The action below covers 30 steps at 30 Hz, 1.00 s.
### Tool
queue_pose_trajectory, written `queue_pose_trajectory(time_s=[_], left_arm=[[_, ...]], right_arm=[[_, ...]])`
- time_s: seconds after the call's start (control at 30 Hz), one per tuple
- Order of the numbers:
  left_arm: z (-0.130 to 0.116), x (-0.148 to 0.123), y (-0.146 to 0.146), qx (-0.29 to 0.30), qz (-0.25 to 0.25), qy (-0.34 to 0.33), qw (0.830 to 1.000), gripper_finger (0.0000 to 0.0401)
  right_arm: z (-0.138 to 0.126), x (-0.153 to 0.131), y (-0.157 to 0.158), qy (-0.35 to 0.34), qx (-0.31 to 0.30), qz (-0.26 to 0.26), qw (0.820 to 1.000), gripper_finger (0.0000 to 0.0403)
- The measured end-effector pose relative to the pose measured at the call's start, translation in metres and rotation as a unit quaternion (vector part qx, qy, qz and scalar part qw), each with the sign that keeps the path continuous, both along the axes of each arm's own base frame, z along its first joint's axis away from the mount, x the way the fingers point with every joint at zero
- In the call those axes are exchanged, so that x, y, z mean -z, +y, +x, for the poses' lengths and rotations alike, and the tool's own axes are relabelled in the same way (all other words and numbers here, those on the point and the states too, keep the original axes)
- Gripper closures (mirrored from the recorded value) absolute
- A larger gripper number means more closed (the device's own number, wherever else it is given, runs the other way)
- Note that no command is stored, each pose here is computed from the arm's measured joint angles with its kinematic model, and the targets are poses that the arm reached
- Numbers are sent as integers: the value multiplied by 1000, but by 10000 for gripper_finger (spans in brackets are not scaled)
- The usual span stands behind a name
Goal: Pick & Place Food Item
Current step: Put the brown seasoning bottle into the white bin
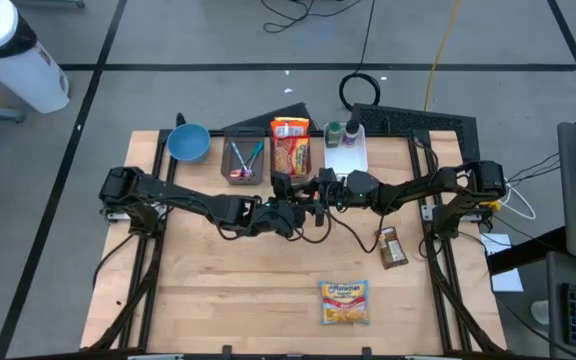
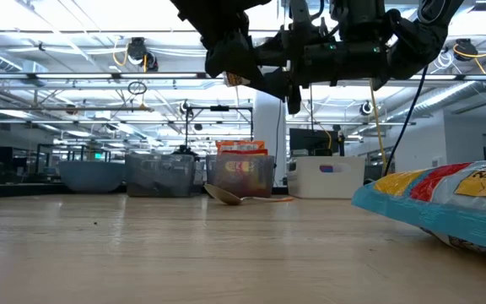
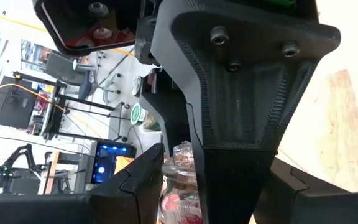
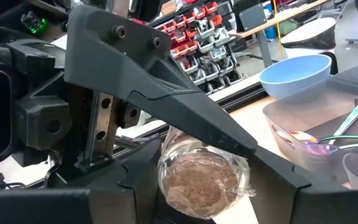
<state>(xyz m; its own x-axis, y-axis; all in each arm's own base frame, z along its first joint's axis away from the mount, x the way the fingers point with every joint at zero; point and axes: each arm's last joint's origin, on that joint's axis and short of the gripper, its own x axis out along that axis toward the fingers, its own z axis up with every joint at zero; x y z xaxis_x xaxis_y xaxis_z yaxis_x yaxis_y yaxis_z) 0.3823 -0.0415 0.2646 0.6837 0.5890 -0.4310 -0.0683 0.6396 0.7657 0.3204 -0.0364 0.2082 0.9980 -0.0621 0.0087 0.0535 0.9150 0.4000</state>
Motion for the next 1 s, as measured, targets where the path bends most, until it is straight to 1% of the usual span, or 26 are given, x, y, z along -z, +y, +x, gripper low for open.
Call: queue_pose_trajectory(time_s=[0.17,0.23,0.37,0.5,0.67,0.8,0.9,1.0], left_arm=[[0,0,0,0,0,0,1000,211],[0,0,0,0,-2,-2,1000,198],[1,-1,-1,-3,-21,-18,1000,155],[1,-2,-1,-8,-27,-24,999,125],[-2,-3,-6,-4,-28,-22,999,105],[-12,-11,-15,-10,-32,-26,999,103],[-24,-22,-22,-14,-62,-44,997,107],[-39,-34,-28,-7,-111,-54,992,112]], right_arm=[[0,0,0,0,0,-4,1000,222],[0,0,0,0,0,-7,1000,222],[0,0,0,0,0,-22,1000,222],[0,0,0,0,1,-22,1000,222],[0,1,-2,5,3,-21,1000,222],[-1,3,-8,16,12,-19,1000,222],[-2,2,-12,14,4,-17,1000,222],[-2,3,-15,18,-1,-15,1000,222]])
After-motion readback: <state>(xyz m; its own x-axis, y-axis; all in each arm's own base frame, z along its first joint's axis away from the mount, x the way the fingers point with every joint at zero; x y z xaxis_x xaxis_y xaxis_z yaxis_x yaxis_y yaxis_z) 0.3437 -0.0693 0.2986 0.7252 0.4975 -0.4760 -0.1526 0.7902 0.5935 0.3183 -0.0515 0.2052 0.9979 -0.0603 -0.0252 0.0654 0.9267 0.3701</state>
